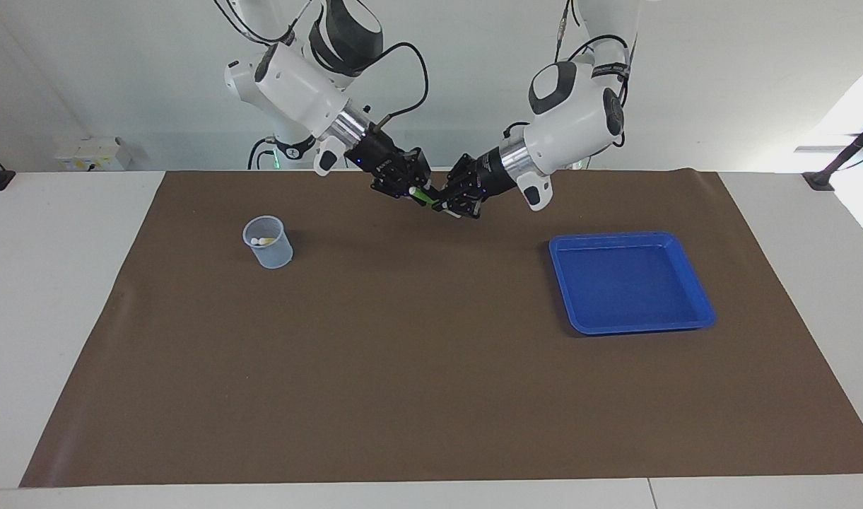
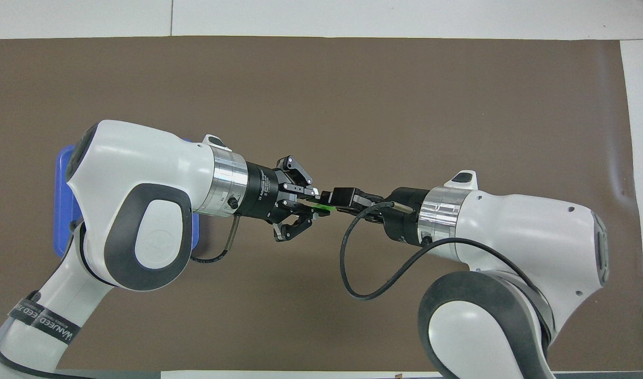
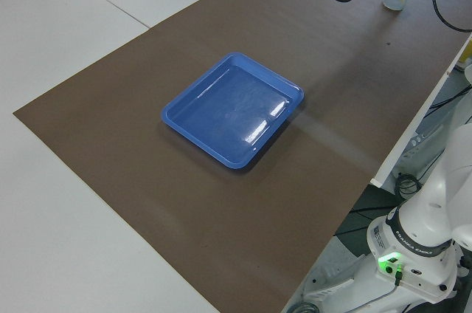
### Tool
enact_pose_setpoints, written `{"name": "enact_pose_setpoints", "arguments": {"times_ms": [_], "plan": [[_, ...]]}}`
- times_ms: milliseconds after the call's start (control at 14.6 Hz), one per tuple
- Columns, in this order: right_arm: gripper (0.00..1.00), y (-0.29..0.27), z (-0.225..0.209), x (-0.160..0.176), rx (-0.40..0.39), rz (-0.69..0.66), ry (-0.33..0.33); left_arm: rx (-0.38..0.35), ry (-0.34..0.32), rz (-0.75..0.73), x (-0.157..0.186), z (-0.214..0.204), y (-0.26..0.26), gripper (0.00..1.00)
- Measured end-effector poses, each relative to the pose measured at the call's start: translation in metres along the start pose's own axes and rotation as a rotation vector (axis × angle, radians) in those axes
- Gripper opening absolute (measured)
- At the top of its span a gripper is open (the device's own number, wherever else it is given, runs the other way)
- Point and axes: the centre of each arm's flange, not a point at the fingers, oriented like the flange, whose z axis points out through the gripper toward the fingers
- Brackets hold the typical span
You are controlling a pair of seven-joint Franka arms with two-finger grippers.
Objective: Transfer and insert pens with both arms
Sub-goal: 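Carry the green pen into the cup with the right gripper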
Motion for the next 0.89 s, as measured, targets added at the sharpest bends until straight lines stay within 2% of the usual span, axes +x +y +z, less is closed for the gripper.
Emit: {"name": "enact_pose_setpoints", "arguments": {"times_ms": [342,410,615,684,820,889], "plan": [[0.18,0.001,-0.001,0.001,-0.002,0.004,-0.015,0.002,0.003,-0.003,0.000,0.002,-0.002,0.17],[0.18,0.002,-0.002,0.001,-0.003,0.006,-0.024,-0.006,0.002,-0.002,-0.001,0.001,-0.002,0.22],[0.18,0.010,-0.008,0.007,-0.020,0.009,-0.069,-0.061,-0.002,0.004,-0.005,-0.007,0.002,0.56],[0.18,0.016,-0.013,0.011,-0.057,-0.021,-0.091,-0.072,-0.001,0.008,-0.006,-0.009,0.001,0.67],[0.18,0.031,-0.042,0.030,-0.211,-0.152,-0.145,-0.082,0.002,0.015,-0.010,-0.011,-0.001,0.93],[0.18,0.038,-0.064,0.042,-0.284,-0.236,-0.173,-0.085,0.003,0.018,-0.011,-0.012,-0.002,1.00]]}}
